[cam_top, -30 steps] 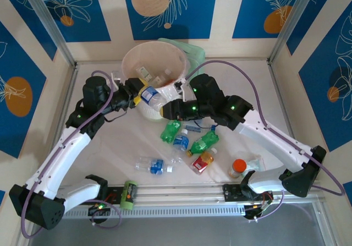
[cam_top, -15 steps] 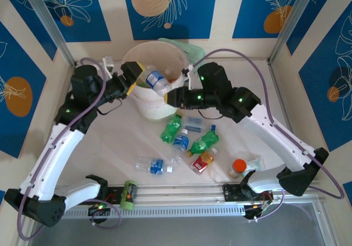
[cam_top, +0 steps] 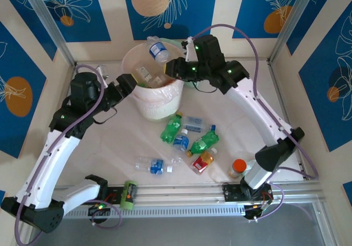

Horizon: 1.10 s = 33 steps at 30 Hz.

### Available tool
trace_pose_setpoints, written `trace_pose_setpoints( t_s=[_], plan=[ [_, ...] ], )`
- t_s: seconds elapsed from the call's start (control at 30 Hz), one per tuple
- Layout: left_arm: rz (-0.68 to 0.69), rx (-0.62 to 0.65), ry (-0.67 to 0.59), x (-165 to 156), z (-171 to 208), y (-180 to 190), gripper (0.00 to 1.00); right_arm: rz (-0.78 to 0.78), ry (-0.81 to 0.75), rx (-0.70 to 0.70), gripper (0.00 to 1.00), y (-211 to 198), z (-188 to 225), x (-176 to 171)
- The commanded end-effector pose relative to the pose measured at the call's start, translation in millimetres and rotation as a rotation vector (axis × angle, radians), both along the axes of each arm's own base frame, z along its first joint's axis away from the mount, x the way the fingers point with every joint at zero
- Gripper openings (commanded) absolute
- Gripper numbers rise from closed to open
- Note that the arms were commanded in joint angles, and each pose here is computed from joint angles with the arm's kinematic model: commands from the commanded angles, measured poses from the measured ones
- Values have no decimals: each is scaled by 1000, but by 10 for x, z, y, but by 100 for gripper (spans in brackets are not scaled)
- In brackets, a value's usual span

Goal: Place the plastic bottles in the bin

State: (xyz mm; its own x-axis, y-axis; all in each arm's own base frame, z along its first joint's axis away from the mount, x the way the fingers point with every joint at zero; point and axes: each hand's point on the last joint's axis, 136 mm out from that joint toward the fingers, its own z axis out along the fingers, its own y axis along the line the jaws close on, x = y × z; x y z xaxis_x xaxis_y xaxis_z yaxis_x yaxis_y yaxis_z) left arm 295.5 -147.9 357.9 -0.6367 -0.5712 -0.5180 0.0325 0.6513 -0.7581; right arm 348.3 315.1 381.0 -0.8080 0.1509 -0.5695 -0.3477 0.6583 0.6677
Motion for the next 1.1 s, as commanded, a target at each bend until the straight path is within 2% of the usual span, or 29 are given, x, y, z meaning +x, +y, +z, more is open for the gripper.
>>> trace_pose_setpoints(
  t_s=[0.0, 0.1, 0.2, 0.4, 0.63, 0.73, 0.83, 1.07],
  plan=[
    [23, 28, 16, 1, -124, 69, 89, -23, -9, -32, 26, -68, 21, 113],
    [38, 31, 13, -20, -173, 105, 93, -59, 16, -59, 43, -126, -64, 244],
    [27, 44, 47, -46, -270, 97, 93, -90, 25, -64, 53, -206, -82, 344],
    [43, 18, 143, -134, -572, 110, 88, -106, -4, -61, 55, -303, 55, 365],
    [52, 9, 251, -268, -935, 127, 83, -139, -51, -112, 55, -529, 139, 76],
    [46, 12, 283, -310, -1038, 122, 82, -187, -30, -164, 56, -747, -14, -124],
    [44, 19, 303, -345, -1122, 130, 81, -247, 28, -218, 61, -1013, -304, -361],
    [14, 37, 362, -391, -1356, 90, 79, -335, 254, -297, 67, -1425, -1189, -953]
  ],
)
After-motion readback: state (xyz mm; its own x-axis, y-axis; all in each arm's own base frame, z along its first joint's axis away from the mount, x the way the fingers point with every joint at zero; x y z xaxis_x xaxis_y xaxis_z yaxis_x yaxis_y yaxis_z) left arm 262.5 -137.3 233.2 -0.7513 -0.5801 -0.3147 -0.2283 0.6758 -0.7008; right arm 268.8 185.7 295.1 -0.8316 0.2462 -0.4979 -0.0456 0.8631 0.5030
